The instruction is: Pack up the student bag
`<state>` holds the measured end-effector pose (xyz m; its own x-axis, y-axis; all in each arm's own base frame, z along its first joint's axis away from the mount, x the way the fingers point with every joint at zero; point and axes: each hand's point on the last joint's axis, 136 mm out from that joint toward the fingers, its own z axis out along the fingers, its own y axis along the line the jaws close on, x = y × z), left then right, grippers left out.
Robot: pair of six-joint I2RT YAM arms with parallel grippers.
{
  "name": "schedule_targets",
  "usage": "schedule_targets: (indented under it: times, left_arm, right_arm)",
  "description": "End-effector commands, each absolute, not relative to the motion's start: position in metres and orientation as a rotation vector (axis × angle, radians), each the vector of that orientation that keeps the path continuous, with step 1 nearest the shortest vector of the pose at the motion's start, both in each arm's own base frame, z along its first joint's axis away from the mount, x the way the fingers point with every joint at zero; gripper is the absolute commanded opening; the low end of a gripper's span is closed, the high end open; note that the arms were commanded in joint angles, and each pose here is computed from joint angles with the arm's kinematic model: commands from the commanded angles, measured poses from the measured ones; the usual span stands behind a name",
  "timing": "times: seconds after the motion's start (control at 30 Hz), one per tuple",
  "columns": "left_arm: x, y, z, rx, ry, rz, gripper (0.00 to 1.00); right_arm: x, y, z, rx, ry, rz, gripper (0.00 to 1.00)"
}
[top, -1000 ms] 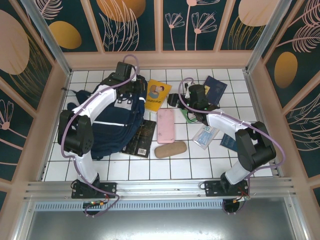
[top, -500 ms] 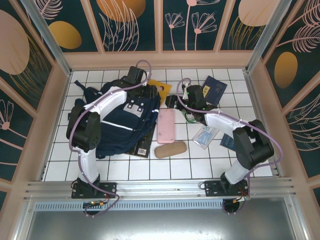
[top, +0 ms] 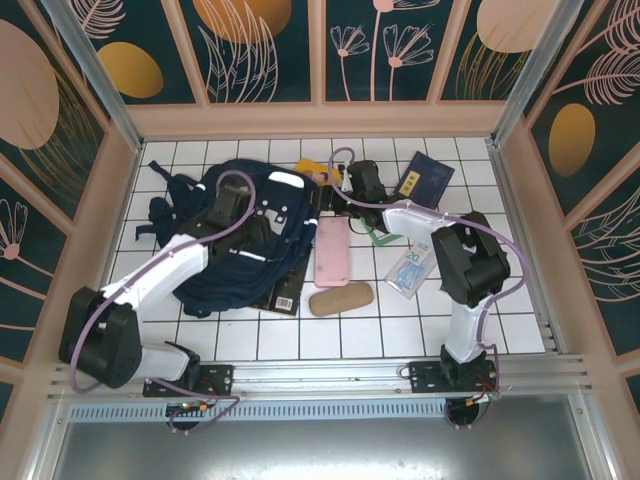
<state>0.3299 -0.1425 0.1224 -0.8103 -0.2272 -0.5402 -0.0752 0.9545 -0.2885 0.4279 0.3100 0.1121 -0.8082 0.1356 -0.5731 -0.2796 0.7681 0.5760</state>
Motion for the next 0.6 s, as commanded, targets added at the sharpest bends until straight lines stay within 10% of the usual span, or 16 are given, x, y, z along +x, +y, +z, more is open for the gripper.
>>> schedule_targets:
  times: [0.0, 0.57]
  left_arm:
    - [0.296, -0.112, 0.105, -0.476, 2.547, -0.256, 0.53]
    - [0.197, -0.030, 0.074, -0.970, 2.597, 0.161, 0.82]
  right_arm:
    - [0.436, 0.319, 0.105, -0.099, 2.385, 0.900, 0.68]
    - [0.445, 0.343, 0.068, -0.107, 2.467, 0.811, 0.27]
